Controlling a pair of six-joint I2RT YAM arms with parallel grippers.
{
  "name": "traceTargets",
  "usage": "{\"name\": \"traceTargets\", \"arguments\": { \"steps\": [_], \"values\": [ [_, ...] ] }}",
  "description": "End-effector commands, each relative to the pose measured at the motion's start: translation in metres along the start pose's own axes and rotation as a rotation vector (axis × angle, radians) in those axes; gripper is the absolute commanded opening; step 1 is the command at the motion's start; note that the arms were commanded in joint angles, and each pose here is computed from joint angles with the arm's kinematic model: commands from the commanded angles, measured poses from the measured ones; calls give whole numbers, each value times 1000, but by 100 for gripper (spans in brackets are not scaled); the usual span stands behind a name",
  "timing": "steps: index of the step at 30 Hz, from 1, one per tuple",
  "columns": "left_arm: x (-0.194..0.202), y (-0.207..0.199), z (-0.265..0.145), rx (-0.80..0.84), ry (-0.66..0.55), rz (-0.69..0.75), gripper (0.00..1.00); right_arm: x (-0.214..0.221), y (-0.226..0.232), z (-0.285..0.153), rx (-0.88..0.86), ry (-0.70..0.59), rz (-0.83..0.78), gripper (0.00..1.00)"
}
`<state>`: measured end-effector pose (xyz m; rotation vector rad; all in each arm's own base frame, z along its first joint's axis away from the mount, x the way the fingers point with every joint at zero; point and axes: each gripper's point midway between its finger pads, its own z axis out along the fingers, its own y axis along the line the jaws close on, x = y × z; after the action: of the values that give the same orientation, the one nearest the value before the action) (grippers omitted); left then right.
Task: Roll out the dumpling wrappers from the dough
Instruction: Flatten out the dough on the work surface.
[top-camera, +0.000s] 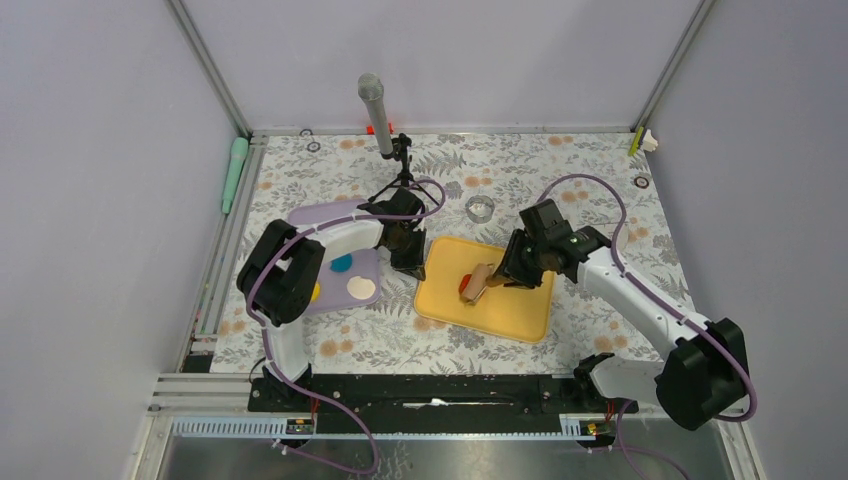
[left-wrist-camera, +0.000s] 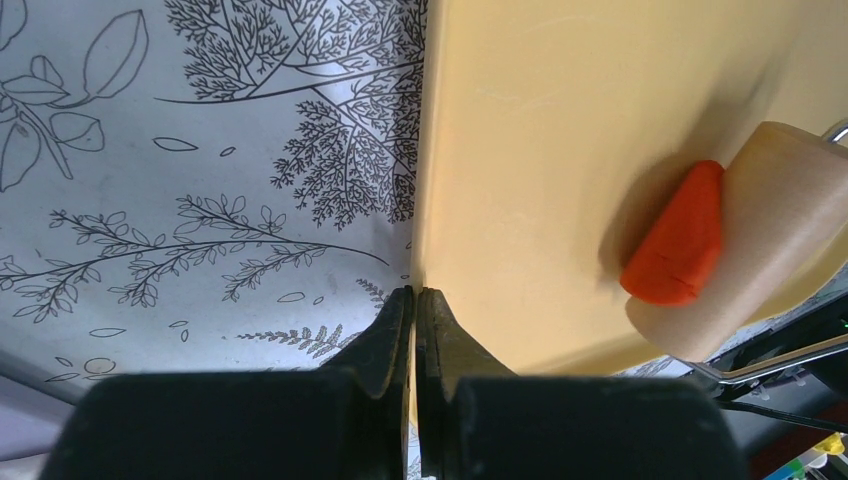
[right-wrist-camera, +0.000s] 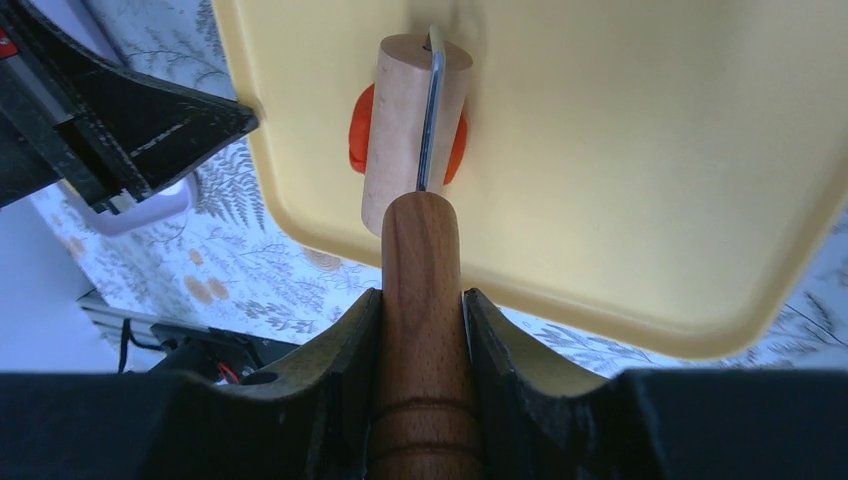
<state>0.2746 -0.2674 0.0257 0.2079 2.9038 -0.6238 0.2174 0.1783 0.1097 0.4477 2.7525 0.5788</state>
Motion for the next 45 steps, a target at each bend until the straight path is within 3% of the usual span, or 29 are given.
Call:
{"name": "traceTargets", "arguments": {
  "steps": [1, 17, 31, 45],
  "values": [
    [-8, 9, -5, -41, -57, -5, 0, 21, -92, -20, 424, 38, -39, 0],
    [-3, 7, -9, -27, -50, 7, 0, -14, -27, 6, 251, 3, -75, 0],
    [-7, 7, -11, -36, -48, 36, 0, -35, -11, -48, 233, -82, -153, 0],
    [-1, 4, -7, -5, -27, 29, 0, -30, -13, -32, 243, -37, -159, 0]
  ]
}}
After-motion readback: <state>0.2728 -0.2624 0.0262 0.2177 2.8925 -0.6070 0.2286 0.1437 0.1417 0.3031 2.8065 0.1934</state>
